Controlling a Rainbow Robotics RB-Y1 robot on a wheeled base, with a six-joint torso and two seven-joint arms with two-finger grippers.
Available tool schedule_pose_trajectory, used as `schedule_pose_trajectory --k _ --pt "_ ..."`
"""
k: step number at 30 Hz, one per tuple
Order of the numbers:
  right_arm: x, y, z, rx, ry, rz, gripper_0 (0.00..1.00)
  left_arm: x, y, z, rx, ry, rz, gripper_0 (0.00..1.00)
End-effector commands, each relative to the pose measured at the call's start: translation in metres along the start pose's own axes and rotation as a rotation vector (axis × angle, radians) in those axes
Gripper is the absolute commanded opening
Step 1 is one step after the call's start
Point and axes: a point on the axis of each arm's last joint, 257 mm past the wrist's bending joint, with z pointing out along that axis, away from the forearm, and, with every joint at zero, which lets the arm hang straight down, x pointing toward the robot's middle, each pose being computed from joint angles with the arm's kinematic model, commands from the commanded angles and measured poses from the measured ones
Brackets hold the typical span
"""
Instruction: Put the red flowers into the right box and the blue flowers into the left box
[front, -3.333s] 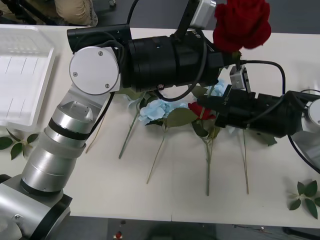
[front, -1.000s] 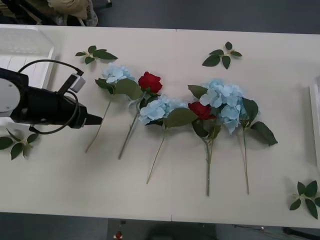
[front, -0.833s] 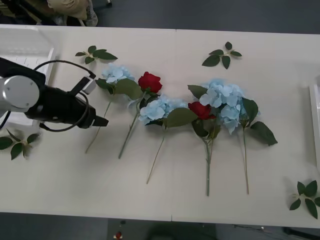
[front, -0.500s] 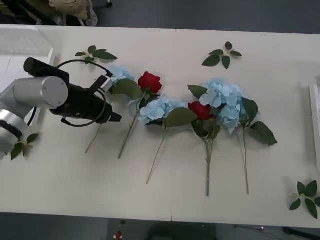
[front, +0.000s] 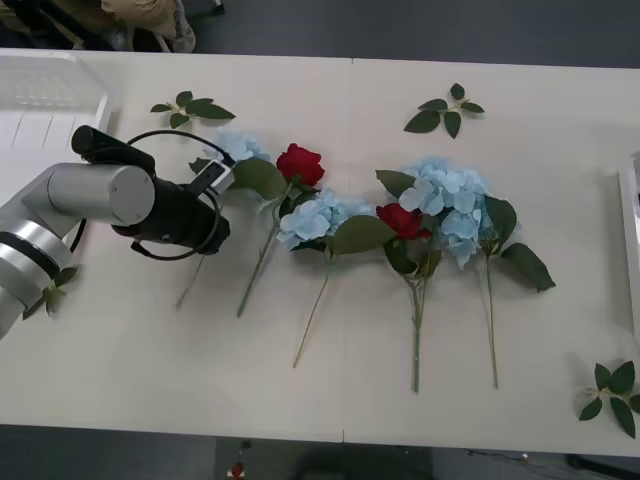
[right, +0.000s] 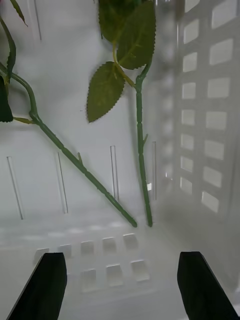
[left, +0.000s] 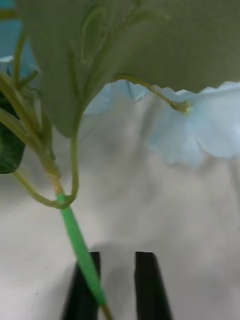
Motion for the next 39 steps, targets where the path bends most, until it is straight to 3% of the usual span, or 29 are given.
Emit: schedule_pose_trajectory --k 1,8,15,22,28,33,39 --pt "-0.032 0.016 -0.024 -0.03 -0.064 -0.068 0.67 -0.045 0.027 -0.032 -0.033 -0.085 0.01 0.0" --pt "-0.038 0.106 -0.03 -0.158 -0.115 -0.216 0.69 -0.074 0.063 -0.091 -0.073 -0.157 0.015 0.0" --pt "-0.011 0.196 -0.047 -0.299 -0.121 -0.238 0.69 -0.064 0.122 -0.199 -0.197 -0.064 0.074 0.0" --pt "0.026 0.275 -0.054 -0.389 -0.088 -0.232 0.7 0.032 0.206 -0.316 -0.428 0.289 0.116 0.0" --pt "0.035 0.321 -0.039 -0.426 -0.096 -0.202 0.71 0.119 0.265 -0.35 -0.531 0.541 0.139 0.0" --pt "0.033 0.348 -0.022 -0.401 -0.12 -0.191 0.71 0.168 0.315 -0.342 -0.637 0.578 0.146 0.0" --pt "0.036 0.369 -0.009 -0.392 -0.142 -0.193 0.71 0.197 0.345 -0.337 -0.714 0.568 0.159 0.0"
